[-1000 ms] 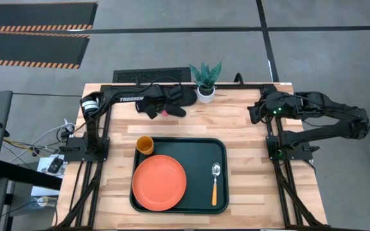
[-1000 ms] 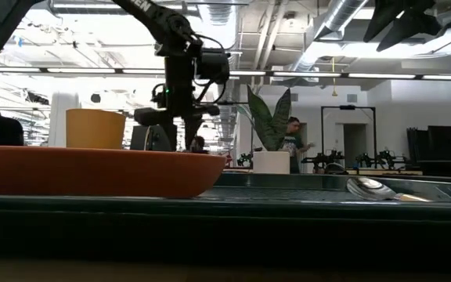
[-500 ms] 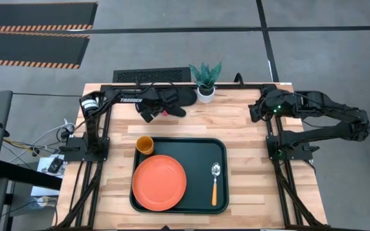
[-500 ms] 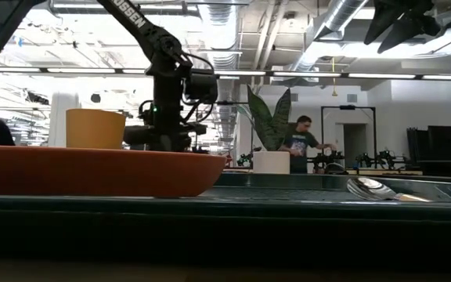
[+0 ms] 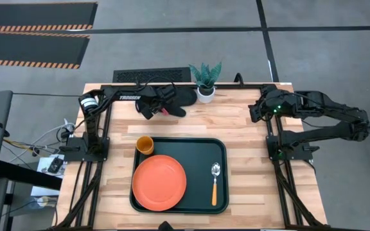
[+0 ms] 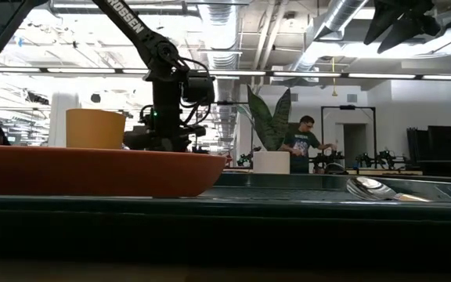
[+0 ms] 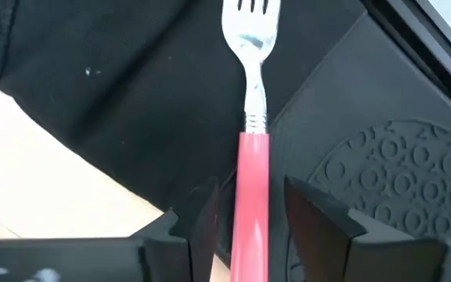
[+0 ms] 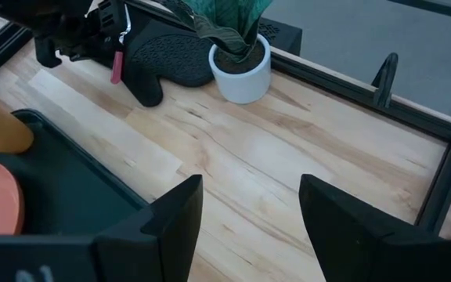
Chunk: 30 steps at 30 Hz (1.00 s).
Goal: Pick and place plate/cup/fork/spoon on tray
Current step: Put the pink fork to the left of the yellow spoon on the black serving tray
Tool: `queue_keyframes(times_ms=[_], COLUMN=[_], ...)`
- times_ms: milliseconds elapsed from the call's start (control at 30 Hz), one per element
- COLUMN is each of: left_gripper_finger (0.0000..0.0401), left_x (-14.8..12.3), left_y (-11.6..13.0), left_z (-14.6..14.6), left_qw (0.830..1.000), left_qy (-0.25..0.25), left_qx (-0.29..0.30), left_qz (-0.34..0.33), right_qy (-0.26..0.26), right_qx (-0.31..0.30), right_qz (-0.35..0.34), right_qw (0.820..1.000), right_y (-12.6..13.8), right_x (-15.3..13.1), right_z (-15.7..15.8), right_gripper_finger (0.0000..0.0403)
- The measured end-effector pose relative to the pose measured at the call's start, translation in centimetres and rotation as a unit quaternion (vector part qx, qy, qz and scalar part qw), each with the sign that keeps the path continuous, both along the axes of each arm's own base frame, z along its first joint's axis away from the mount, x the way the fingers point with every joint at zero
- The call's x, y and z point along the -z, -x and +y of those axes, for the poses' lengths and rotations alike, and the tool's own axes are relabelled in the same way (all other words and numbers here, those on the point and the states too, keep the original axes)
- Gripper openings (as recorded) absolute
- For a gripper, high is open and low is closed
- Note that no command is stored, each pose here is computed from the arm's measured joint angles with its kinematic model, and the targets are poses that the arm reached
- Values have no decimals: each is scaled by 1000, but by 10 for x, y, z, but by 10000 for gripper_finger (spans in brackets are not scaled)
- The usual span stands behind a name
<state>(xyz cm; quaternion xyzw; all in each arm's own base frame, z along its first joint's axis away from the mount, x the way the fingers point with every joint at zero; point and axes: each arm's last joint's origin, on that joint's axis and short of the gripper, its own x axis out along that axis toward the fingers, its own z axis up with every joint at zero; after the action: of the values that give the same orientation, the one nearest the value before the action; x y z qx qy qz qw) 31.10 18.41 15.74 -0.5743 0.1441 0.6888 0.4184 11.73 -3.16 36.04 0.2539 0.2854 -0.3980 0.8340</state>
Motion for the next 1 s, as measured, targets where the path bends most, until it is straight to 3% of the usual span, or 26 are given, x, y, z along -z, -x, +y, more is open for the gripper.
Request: queue_keyframes(times_ms=[433,533,700,1000], left_gripper_finger=[129,110,42,39], left_x=[18,18,19,14], left_y=[-6,-5,-5,-10], left_z=[2,2,1,0], left_qw=[999,999,999,999], left_qy=[28,36,39,42], left_qx=[14,15,12,22], left_qz=[3,1,2,9], right_qy=[1,1,1,8], right_qx=[-1,-1,-1,-9], right_qz=[0,0,0,5], right_qw=[1000,1000,1000,1000], right_y=[0,0,0,0], right_x=[0,0,0,0], right_z=[0,0,0,0], right_gripper_finger=[239,239,239,239])
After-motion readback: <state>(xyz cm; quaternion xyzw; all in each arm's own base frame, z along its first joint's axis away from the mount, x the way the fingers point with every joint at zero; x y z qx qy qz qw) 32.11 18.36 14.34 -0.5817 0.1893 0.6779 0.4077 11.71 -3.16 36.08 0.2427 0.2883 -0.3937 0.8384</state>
